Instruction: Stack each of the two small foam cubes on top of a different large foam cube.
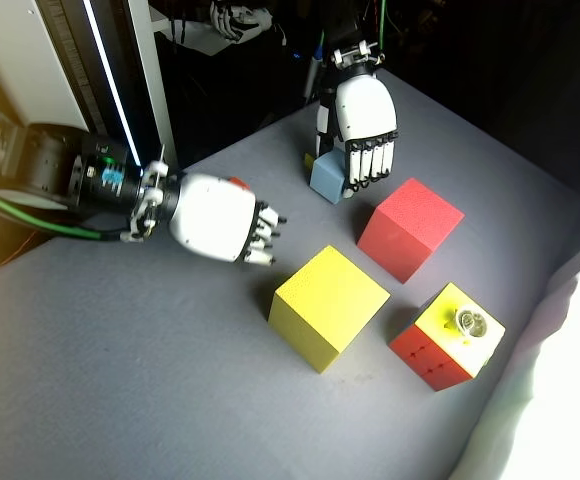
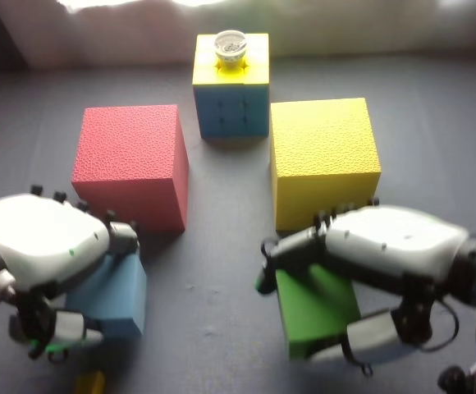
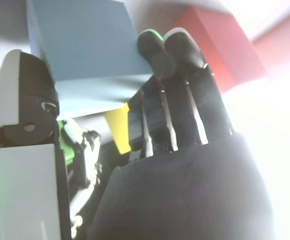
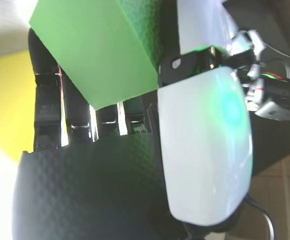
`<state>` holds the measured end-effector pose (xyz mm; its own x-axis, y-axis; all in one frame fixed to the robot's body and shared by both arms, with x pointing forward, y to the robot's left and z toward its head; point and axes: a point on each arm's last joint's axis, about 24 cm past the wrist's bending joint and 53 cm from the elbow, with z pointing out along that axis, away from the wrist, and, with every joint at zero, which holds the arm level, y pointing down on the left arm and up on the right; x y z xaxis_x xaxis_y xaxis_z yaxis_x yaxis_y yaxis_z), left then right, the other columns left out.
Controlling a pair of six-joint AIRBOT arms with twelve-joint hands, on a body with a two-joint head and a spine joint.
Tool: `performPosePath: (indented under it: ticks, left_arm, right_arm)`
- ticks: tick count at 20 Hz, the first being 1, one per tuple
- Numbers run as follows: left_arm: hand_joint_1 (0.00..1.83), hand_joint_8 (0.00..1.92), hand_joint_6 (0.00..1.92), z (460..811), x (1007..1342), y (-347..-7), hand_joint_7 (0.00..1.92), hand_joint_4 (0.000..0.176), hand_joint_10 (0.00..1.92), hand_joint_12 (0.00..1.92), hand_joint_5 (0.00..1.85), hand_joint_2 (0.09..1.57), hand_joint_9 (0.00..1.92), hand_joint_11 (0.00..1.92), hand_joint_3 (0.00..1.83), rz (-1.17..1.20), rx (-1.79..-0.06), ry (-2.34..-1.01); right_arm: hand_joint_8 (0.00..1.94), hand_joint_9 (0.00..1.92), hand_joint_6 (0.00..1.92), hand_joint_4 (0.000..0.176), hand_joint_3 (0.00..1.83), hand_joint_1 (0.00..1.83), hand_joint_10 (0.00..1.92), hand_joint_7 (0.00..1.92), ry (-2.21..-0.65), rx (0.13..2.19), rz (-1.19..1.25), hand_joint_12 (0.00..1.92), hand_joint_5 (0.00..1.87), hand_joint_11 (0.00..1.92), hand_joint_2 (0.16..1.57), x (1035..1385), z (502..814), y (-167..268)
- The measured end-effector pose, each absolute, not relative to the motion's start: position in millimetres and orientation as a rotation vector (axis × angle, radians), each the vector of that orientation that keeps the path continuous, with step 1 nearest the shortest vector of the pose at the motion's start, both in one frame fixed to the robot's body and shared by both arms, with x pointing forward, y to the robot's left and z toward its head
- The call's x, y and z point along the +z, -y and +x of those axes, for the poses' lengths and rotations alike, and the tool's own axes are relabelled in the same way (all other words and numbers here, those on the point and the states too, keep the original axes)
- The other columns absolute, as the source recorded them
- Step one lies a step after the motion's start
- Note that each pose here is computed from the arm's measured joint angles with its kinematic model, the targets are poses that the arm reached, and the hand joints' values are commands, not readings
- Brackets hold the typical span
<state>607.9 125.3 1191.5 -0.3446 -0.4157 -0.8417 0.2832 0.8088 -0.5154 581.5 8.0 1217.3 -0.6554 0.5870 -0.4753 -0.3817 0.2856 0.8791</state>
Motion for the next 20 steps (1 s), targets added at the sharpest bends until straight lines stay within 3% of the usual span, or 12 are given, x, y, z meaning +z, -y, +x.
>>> performPosePath:
  ticks: [2,4,6,11,12,14,18,20]
  left_arm:
    - [1.34,1.46,1.04,609,1202,-132,0.75,0.0,1.66,1.84,0.8,1.23,0.64,0.44,0.0,-0.114,-0.699,-1.774]
    - [1.23,1.47,0.96,609,1215,-134,0.82,0.0,1.57,1.86,0.9,1.19,0.69,0.48,0.0,-0.121,-0.699,-1.761]
    - [1.34,1.41,1.05,606,1223,-133,0.78,0.0,1.61,1.81,0.81,1.22,0.67,0.44,0.0,-0.116,-0.7,-1.757]
    - [1.34,1.33,1.1,600,1243,-143,0.81,0.0,1.61,1.81,0.79,1.21,0.69,0.45,0.0,-0.145,-0.68,-1.746]
    - [1.35,1.18,1.05,599,1246,-143,0.87,0.0,1.53,1.79,0.86,1.18,0.74,0.48,0.0,-0.146,-0.681,-1.742]
    - [1.35,1.27,1.03,598,1253,-143,0.84,0.0,1.6,1.87,0.84,1.19,0.71,0.48,0.0,-0.153,-0.687,-1.736]
    - [1.34,1.34,1.1,600,1273,-141,0.8,0.0,1.61,1.83,0.8,1.21,0.69,0.45,0.0,-0.149,-0.706,-1.688]
    - [1.36,1.21,0.92,604,1282,-144,0.88,0.0,1.51,1.78,0.92,1.17,0.76,0.53,0.0,-0.155,-0.709,-1.665]
  right_arm:
    - [1.14,0.89,0.94,0.0,0.0,1.22,0.72,0.98,-1.699,1.506,0.197,1.32,0.91,0.42,1.14,1236,584,-2]
    - [1.17,0.88,0.94,0.0,0.0,1.22,0.72,0.97,-1.683,1.517,0.188,1.29,0.91,0.44,1.14,1249,582,-2]
    - [1.15,0.9,0.9,0.0,0.0,1.22,0.69,0.97,-1.659,1.529,0.174,1.27,0.94,0.46,1.13,1263,582,-4]
    - [1.18,0.88,0.92,0.0,0.0,1.22,0.71,0.96,-1.581,1.531,0.177,1.33,0.93,0.42,1.14,1294,590,9]
    - [1.17,0.87,0.99,0.0,0.0,1.21,0.73,0.95,-1.568,1.529,0.162,1.36,0.89,0.4,1.15,1297,589,8]
    - [1.14,0.87,0.99,0.0,0.0,1.21,0.71,0.96,-1.529,1.507,0.086,1.34,0.9,0.4,1.15,1306,587,7]
    - [1.16,0.88,0.95,0.0,0.0,1.21,0.66,0.95,-1.429,1.519,0.137,1.29,0.92,0.41,1.14,1329,611,25]
    - [1.18,0.88,0.97,0.0,0.0,1.21,0.64,0.94,-1.416,1.514,0.166,1.28,0.9,0.42,1.15,1331,623,34]
